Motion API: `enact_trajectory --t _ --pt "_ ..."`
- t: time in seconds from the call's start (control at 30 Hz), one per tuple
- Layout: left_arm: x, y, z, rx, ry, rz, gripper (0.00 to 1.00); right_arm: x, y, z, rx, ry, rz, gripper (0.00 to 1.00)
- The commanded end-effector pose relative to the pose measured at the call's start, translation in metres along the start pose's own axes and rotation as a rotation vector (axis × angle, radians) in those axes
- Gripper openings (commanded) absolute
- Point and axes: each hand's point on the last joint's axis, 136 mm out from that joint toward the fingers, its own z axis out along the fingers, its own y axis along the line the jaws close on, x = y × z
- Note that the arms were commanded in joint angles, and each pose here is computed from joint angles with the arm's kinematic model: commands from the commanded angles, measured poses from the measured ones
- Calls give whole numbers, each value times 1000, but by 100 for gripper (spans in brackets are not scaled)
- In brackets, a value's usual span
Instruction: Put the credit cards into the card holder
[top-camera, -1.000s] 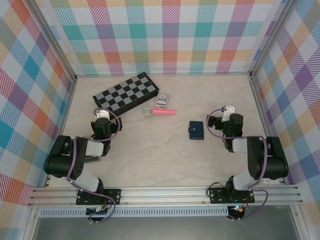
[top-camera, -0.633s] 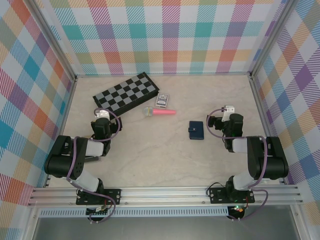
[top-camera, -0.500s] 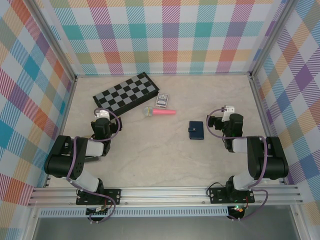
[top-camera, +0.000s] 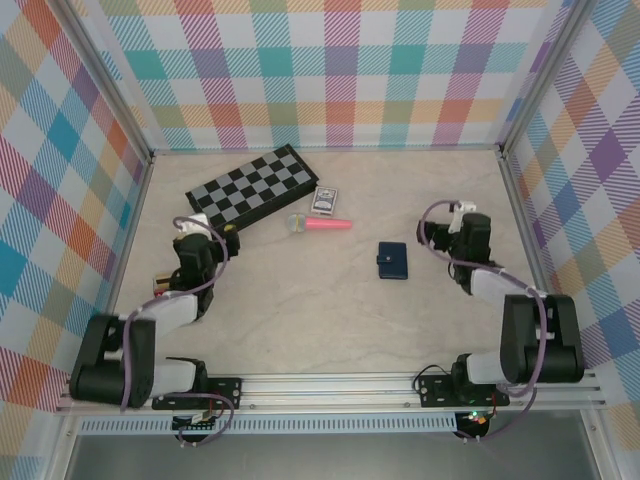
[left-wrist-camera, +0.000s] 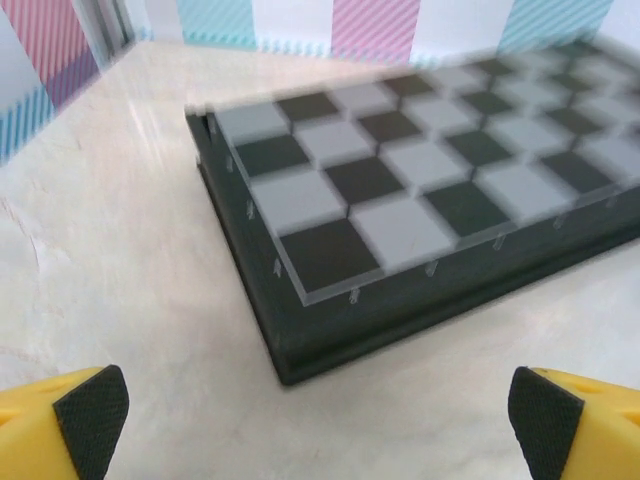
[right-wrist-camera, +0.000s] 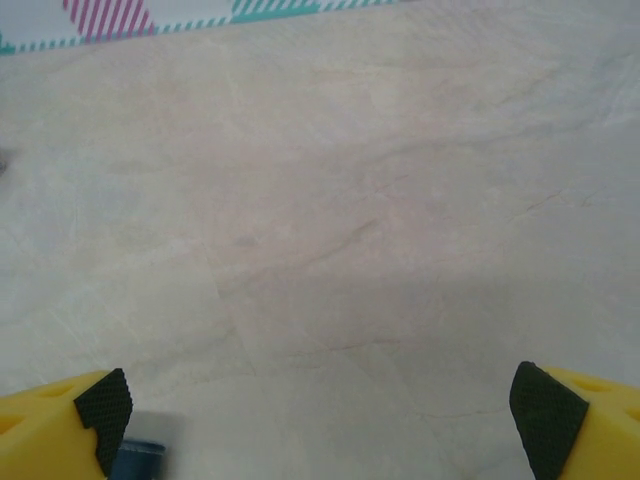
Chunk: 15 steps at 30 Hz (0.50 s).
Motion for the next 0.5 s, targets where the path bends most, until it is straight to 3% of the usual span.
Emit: enact_trajectory --t 0.0,0.07,0.13,0.23,0.3,0.37,0.47 --pt "-30 -1 -23 3 50 -216 100 17 -10 -33 174 323 328 100" --pt "-40 1 -35 -32 112 -379 100 28 23 -39 16 521 308 100" --pt "-39 -17 -43 48 212 -437 100 42 47 -43 -103 636 358 89" --pt "-24 -46 -47 156 379 -540 100 57 69 -44 -222 660 373 80" --pt "-18 -66 -47 242 456 -592 100 63 73 -40 -247 692 367 69" --pt "-16 -83 -47 332 478 -639 100 66 85 -37 -297 749 383 55" --pt "-12 -100 -51 391 507 -648 100 75 101 -28 -322 798 354 48"
